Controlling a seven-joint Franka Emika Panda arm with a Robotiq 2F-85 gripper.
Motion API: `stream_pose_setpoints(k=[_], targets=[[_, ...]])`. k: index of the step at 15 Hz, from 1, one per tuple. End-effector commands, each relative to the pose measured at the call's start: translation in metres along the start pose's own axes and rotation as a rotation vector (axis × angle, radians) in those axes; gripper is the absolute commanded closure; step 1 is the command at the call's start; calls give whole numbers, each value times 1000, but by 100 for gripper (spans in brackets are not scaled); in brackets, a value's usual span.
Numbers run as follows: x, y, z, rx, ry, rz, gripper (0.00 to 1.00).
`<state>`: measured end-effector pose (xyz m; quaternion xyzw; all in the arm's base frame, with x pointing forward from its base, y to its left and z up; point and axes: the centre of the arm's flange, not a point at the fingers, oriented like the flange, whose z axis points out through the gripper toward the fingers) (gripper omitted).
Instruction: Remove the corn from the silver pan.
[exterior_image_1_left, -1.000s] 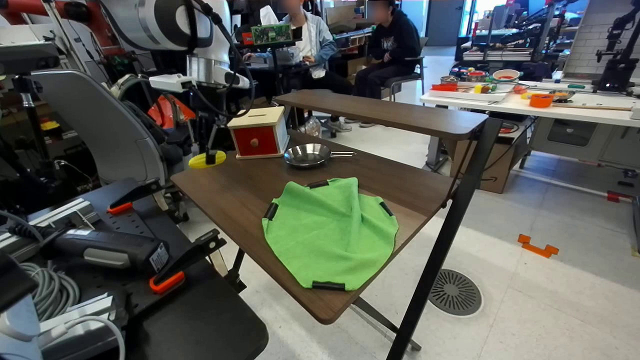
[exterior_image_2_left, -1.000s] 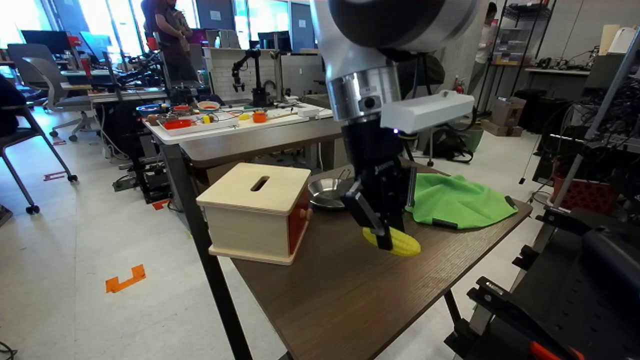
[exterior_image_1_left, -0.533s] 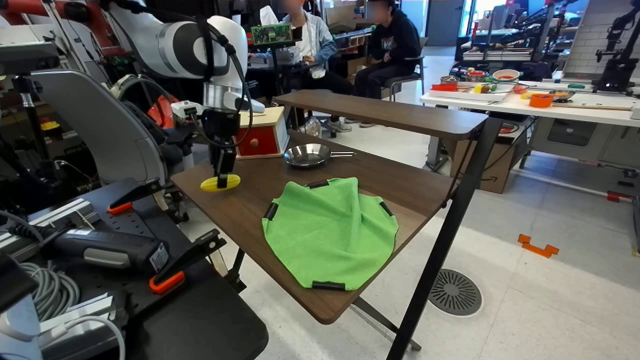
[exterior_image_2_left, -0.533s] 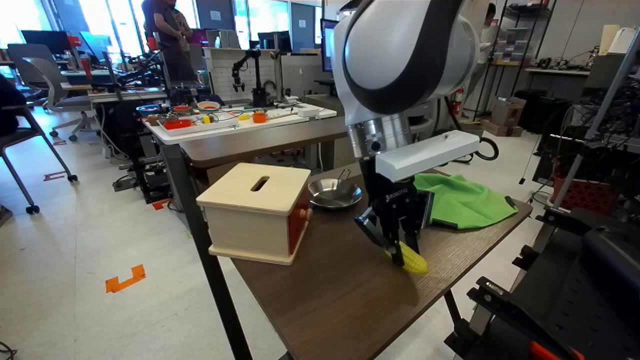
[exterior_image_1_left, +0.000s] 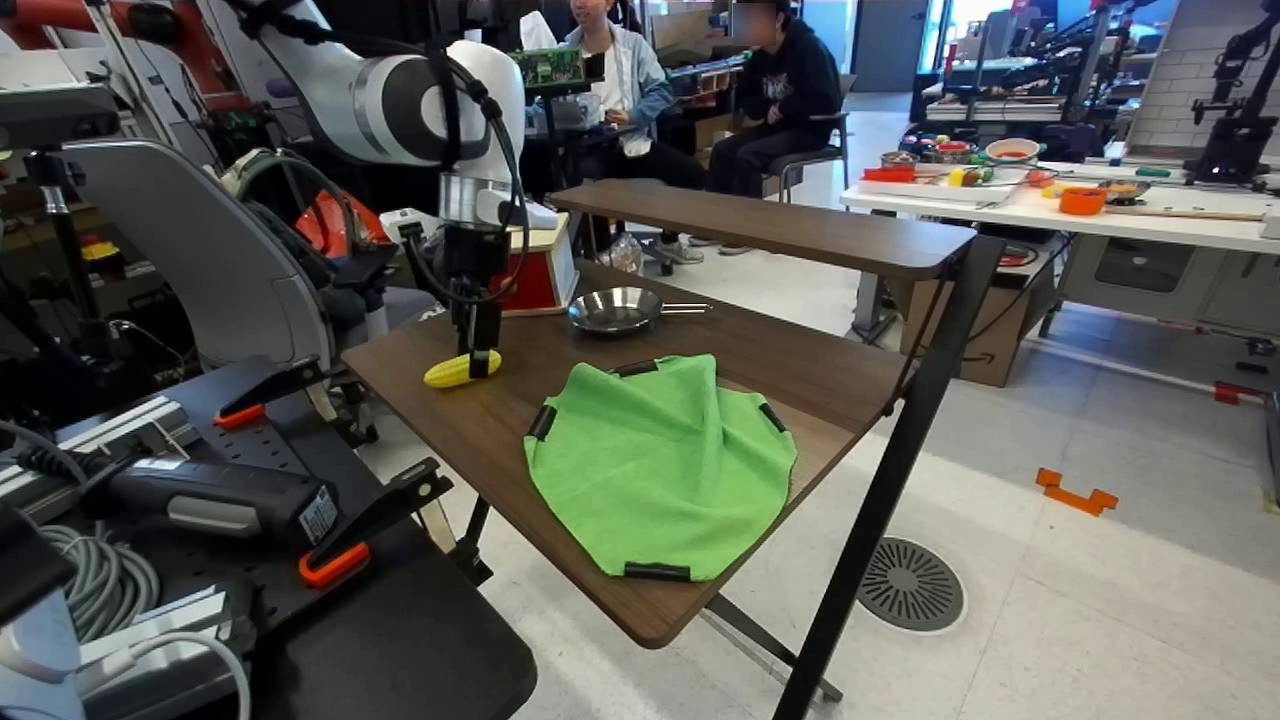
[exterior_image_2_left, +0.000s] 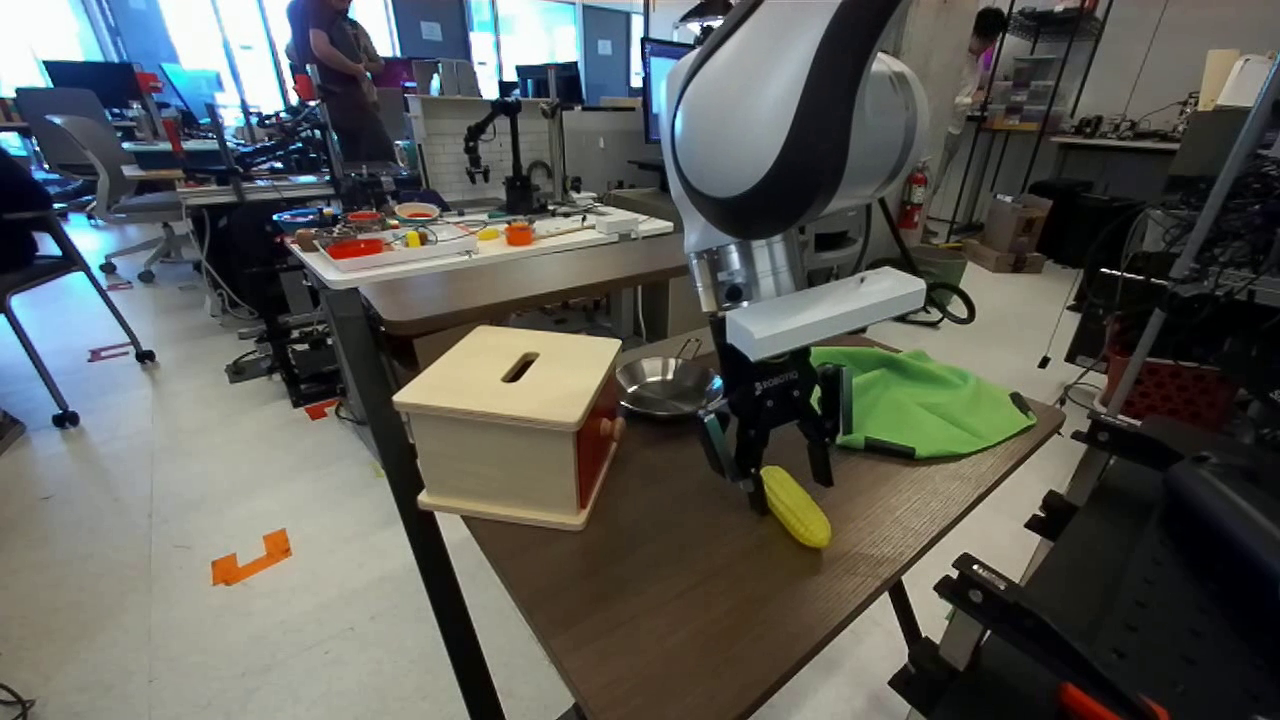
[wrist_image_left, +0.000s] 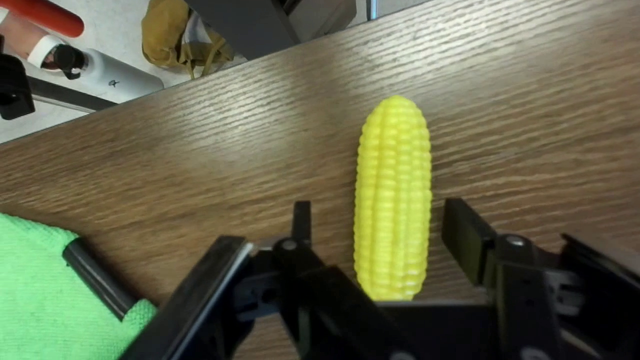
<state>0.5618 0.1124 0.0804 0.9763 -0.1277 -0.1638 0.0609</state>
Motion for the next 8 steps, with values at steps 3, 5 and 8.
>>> stream_pose_setpoints(k=[3,5,8], targets=[[-31,39,-60,93,95,-23,0],[-49,50,-91,106,193,-37,0],[-27,38,-90,98,192,-38,0]])
